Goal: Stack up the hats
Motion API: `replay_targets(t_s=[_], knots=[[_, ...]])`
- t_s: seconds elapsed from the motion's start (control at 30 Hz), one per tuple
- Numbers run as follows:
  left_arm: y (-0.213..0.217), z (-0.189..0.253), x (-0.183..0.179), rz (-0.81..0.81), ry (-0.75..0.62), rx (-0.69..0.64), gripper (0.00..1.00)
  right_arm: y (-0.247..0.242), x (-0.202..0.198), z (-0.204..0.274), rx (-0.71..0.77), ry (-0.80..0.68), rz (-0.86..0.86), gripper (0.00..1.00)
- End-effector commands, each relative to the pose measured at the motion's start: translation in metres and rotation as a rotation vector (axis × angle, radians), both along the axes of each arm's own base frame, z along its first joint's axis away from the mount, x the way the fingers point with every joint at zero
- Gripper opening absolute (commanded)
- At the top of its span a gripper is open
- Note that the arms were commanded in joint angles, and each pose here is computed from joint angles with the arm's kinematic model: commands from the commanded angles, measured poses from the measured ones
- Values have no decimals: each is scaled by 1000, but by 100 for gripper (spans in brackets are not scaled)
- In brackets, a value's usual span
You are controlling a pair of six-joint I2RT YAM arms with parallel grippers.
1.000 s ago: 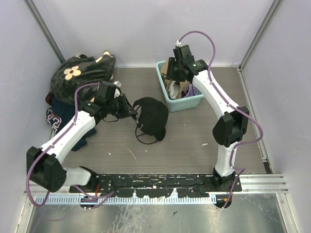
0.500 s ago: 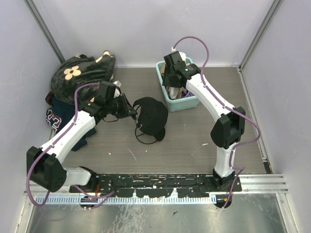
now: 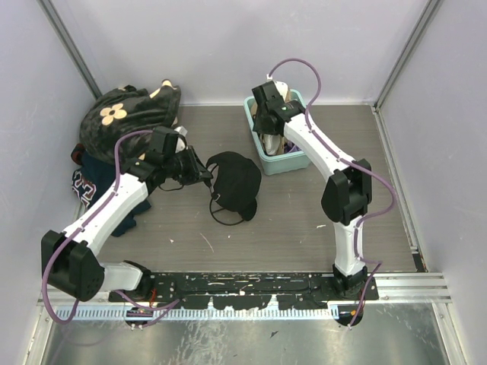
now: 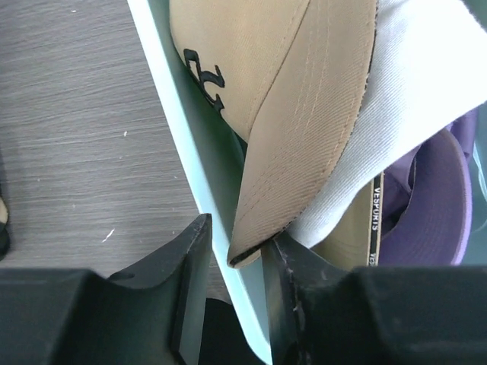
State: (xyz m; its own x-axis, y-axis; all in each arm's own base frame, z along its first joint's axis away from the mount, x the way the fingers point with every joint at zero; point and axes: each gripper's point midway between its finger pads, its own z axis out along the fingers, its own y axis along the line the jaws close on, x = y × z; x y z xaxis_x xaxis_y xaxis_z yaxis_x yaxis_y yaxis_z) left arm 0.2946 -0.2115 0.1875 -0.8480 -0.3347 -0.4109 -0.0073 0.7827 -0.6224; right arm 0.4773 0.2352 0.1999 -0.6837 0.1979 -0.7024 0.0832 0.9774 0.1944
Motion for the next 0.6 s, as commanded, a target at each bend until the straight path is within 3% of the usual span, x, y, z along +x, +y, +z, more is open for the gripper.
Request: replay_targets(t_s=[0.0, 0.13, 0.57], knots=[[13, -13, -2, 19, 15, 42, 22, 4, 19, 22, 41, -85, -47, 30], [13, -14, -3, 15, 17, 40, 22, 0, 19, 21, 27, -90, -60, 2], [25, -37, -4, 24, 58, 56, 21, -37, -21, 167, 186, -387, 81, 1]])
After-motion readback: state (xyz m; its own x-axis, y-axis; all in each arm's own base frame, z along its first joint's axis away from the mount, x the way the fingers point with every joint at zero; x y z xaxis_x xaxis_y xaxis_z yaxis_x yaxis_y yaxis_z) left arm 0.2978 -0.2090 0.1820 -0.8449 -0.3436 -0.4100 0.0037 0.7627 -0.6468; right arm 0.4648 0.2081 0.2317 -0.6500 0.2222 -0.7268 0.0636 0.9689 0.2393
